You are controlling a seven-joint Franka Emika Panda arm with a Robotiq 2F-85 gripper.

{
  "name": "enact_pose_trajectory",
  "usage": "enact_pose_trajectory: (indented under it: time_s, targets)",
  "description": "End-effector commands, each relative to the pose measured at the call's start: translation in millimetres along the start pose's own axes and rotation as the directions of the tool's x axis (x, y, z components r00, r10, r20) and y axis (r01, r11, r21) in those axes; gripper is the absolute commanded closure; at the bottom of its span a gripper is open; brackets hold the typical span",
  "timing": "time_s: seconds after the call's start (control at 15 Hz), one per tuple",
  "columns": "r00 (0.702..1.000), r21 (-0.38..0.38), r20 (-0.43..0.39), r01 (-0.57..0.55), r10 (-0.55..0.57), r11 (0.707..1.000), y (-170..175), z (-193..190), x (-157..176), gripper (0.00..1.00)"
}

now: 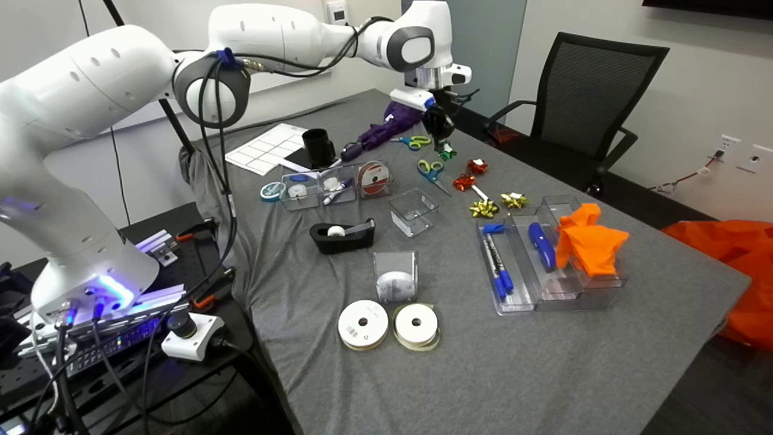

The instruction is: Put the green and red decorating ribbons in the empty stationary holder to the right

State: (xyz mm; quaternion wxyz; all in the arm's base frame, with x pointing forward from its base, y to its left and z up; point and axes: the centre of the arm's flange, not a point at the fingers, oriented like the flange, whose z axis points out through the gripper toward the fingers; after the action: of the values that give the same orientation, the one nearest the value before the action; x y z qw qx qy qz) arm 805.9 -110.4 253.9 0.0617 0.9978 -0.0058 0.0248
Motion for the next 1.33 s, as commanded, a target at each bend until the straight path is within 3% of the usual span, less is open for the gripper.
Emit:
enact_pose_trajectory:
  time_s: [0.0,0.47,0.93,1.27]
  targets:
    - [0.982,0.022,0.126,0.142,-0.144,0.990,18.4,-46.4,-57.6,1.00]
    - [0.911,0.045,0.299,0.282,-0.283,0.958,42.3,-73.9,-86.0,1.00]
    - [0.847,-0.042,0.471,0.300,-0.246,0.953,63.2,-8.1,-101.0,1.00]
    - [0.802,-0.028,0.545,0.307,-0.243,0.951,62.0,41.1,-111.9,1.00]
